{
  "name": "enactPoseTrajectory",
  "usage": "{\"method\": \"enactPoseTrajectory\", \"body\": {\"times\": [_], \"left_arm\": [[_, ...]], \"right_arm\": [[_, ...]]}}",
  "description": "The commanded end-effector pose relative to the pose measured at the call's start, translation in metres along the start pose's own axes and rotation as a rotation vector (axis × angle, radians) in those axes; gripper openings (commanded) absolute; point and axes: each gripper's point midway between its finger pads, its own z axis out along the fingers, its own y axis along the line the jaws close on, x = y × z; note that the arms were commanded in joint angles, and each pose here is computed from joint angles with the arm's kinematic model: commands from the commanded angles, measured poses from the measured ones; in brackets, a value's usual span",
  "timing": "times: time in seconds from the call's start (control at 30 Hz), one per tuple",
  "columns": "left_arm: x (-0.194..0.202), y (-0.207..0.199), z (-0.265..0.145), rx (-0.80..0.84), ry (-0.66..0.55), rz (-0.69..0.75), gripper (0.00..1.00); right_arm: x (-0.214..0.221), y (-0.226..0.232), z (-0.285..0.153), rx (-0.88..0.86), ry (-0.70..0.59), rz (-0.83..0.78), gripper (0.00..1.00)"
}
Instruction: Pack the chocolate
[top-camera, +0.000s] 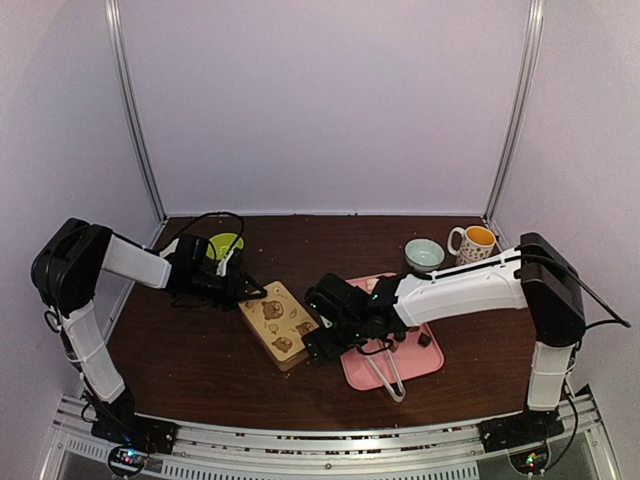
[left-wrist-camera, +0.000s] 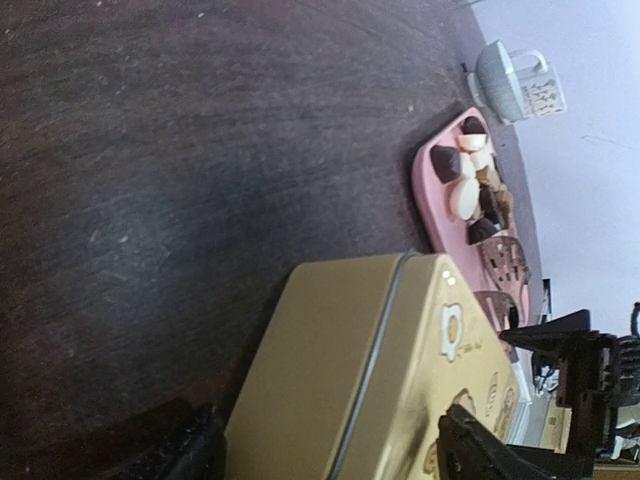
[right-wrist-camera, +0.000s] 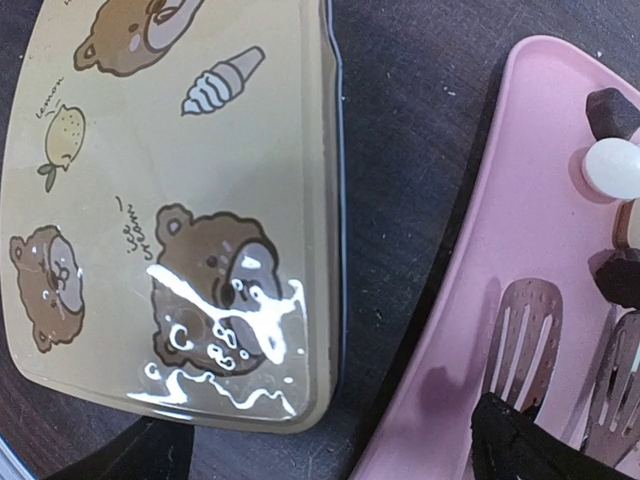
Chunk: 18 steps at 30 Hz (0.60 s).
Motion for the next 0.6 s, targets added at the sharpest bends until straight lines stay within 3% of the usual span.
{"method": "enactPoseTrajectory", "body": {"times": [0.0, 0.57], "left_arm": [[0.009, 0.026, -0.002, -0.159, 0.084, 0.081, 0.74], [0.02, 0.017, 0.009, -0.038, 0.137, 0.055, 0.59]], "right_arm": [[-0.011, -0.004, -0.002, 0.018, -0.023, -0.003, 0.97], [-0.018, -0.006, 0.006, 0.006, -0.017, 0.023, 0.93]]}}
